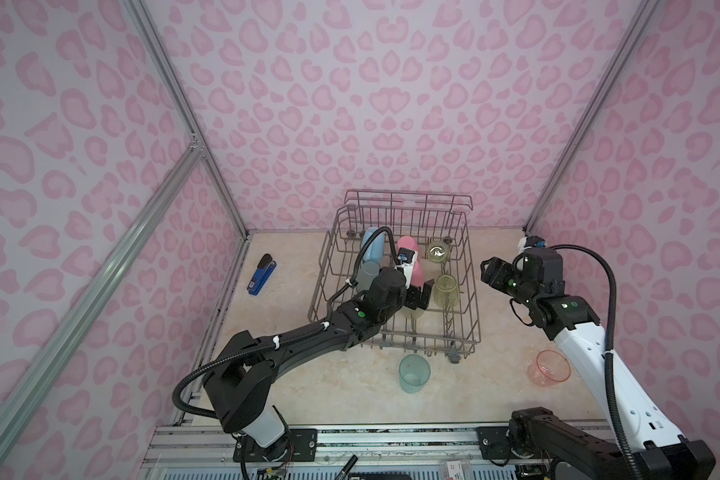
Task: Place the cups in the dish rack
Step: 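Open left gripper to release the cup while right arm reaches toward pink cup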
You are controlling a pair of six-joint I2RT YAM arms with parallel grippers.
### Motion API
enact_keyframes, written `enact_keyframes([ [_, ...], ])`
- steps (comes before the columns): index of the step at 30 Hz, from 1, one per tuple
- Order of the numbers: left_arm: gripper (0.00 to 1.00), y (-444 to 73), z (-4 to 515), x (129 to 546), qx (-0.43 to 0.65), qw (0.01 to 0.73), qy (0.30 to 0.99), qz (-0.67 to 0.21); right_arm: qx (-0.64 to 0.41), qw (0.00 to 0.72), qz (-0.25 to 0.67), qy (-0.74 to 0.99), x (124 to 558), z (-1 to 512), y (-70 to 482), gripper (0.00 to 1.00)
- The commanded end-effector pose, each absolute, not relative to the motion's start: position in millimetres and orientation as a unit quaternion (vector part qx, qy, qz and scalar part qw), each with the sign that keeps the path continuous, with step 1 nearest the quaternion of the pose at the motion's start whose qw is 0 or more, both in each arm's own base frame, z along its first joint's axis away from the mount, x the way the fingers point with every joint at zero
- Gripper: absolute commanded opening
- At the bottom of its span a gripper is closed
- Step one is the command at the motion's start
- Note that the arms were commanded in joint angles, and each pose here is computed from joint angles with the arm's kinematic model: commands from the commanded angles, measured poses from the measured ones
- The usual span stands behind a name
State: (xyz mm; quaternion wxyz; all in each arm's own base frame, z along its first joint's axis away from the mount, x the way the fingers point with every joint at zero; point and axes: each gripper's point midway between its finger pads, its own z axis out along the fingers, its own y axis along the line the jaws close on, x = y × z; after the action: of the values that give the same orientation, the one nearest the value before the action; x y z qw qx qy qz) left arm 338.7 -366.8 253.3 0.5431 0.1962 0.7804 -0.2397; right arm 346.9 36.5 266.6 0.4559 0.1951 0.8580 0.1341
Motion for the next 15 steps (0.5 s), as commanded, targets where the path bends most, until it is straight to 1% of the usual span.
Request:
enact_keyframes([
  [1, 0.97, -361, 267, 328, 0.212, 0.539, 0.777, -0.247, 0.237, 0.439, 0.1, 0.861, 337, 258, 18, 0.82],
  [5, 0.97, -348, 283, 314, 0.226, 0.54, 0.767, -0.262, 0.281, 0.415, 0.079, 0.862, 327, 250, 4, 0.81],
  [7, 0.97, -343, 287, 306, 0.238, 0.539, 0.762, -0.267, 0.301, 0.399, 0.064, 0.864, 320, 246, -3, 0.78],
  [15, 0.97, -328, 290, 286, 0.266, 0.526, 0.756, -0.285, 0.386, 0.336, 0.013, 0.859, 277, 233, -32, 0.75],
])
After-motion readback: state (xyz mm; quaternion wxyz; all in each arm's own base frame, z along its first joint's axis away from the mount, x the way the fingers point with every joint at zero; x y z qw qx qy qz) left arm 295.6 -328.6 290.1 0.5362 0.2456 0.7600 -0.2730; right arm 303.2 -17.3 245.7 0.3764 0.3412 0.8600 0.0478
